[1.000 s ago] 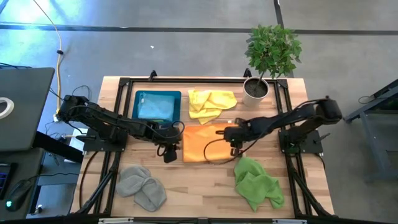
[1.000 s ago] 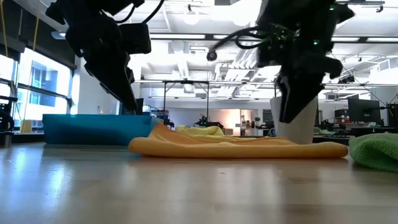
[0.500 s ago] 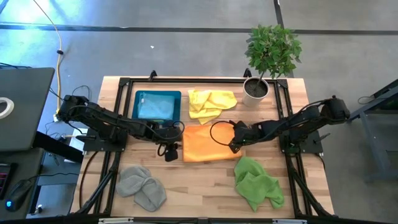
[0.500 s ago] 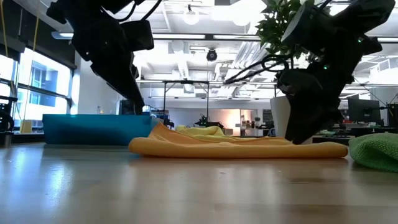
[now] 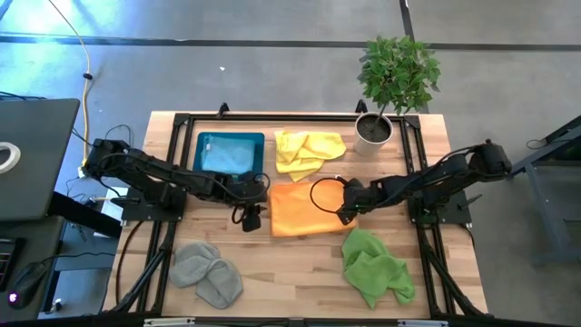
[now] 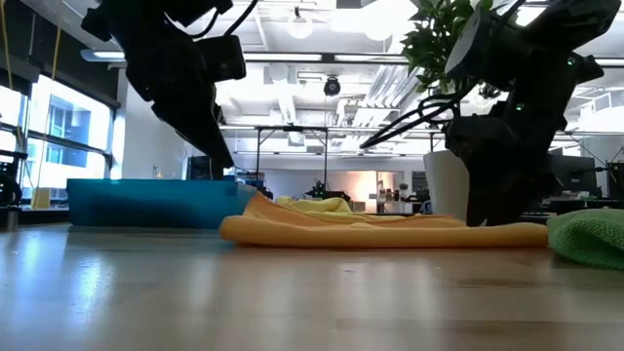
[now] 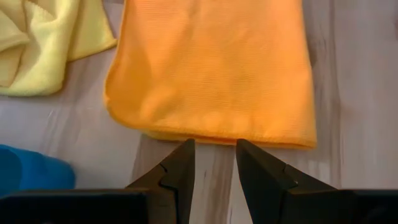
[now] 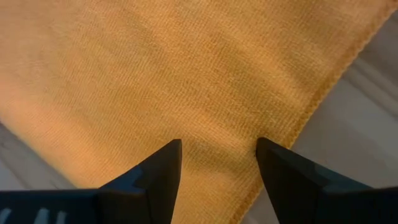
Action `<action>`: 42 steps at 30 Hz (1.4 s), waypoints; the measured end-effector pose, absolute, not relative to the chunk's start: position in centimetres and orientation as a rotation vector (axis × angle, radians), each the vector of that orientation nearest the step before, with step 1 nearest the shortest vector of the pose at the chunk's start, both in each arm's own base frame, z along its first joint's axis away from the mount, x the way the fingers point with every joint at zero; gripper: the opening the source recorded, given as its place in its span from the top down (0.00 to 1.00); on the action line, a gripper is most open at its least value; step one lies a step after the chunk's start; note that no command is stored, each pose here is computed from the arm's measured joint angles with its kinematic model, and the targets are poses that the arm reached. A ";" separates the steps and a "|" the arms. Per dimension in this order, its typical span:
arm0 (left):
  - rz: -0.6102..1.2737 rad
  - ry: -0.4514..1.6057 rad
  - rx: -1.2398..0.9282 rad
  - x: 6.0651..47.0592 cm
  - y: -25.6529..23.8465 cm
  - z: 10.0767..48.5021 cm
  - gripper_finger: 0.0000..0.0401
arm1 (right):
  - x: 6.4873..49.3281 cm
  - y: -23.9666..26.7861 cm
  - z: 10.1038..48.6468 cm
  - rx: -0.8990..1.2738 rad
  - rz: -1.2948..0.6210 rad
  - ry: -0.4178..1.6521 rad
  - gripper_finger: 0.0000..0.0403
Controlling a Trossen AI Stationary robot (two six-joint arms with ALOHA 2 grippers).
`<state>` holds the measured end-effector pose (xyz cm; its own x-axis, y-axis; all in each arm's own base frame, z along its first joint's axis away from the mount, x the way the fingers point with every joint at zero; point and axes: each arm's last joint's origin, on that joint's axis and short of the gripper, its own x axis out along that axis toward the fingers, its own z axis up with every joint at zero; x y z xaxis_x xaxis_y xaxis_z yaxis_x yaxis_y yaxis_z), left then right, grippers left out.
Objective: Fold microfiber towels
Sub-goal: Fold the orange microfiber cloth
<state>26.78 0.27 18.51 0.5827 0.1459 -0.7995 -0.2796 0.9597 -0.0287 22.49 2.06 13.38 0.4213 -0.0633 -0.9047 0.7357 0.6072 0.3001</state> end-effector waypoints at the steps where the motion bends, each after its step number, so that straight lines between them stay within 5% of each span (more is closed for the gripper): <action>1: 0.253 0.916 -0.159 26.8 0.4 18.5 0.74 | 22.4 2.1 13.5 0.775 -0.568 1.021 0.49; 11: 0.269 0.916 -0.149 26.8 1.2 18.5 0.74 | 20.8 1.4 15.2 0.725 -0.718 0.945 0.49; 32: 0.262 0.919 -0.131 26.8 1.2 18.5 0.74 | 23.2 2.2 11.7 0.744 -0.778 0.901 0.50; 36: 0.282 0.916 -0.121 26.8 1.3 18.5 0.74 | 23.4 2.5 11.1 0.722 -0.820 0.875 0.57; 42: 0.298 0.914 -0.109 26.7 1.3 18.5 0.74 | 23.4 3.0 10.6 0.699 -0.852 0.847 0.82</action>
